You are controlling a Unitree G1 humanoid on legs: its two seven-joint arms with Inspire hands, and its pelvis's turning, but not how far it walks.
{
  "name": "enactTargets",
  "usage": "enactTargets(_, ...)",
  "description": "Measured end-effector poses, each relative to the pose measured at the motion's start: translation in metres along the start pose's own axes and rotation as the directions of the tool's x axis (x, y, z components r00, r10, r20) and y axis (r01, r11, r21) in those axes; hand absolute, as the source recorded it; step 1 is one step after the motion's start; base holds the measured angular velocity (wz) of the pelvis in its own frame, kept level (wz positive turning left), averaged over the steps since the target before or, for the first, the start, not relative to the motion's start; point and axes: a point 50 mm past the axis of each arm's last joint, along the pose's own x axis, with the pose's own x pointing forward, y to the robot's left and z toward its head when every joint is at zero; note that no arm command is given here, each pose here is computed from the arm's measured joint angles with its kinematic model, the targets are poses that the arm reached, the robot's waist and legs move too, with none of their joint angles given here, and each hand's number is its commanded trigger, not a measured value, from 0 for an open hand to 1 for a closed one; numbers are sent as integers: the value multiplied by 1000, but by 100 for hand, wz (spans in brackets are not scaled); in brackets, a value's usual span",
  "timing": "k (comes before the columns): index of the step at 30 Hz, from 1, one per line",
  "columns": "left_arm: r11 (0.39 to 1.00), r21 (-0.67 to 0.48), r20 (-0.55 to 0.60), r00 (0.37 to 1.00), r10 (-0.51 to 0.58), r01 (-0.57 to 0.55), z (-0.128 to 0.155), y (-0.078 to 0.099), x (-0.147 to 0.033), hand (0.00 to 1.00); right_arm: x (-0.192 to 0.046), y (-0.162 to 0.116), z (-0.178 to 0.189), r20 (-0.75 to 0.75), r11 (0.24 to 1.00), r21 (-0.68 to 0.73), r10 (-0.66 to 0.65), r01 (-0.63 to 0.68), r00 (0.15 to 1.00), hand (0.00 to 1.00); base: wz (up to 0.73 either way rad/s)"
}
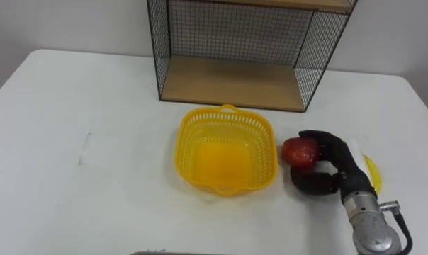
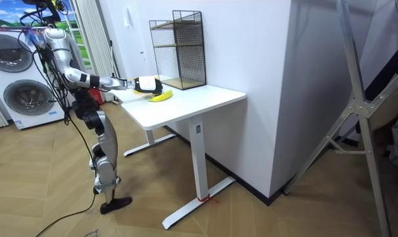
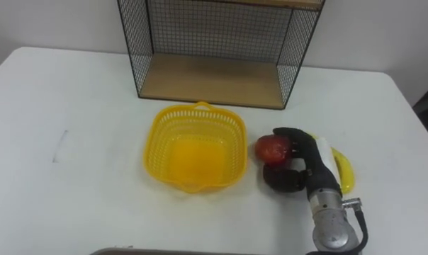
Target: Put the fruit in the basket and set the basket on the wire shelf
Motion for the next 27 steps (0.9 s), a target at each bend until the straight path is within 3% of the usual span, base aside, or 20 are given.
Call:
enactTargets(15,1000,9,-1,1000,0,0,0,0,0,0,-2,9,-4,-24,996,84,39,-37,999,100,0)
enactTargets(23,1000,9,-27,1000,-5,5,-6,-2,-1,0,-3,8,-9,-77,923,386,32,0,997,100,0)
enactTargets(27,1000,5,-26,1000,-11,11,-4,-5,-1,0,-3,7,-10,-83,891,453,25,15,996,100,-3)
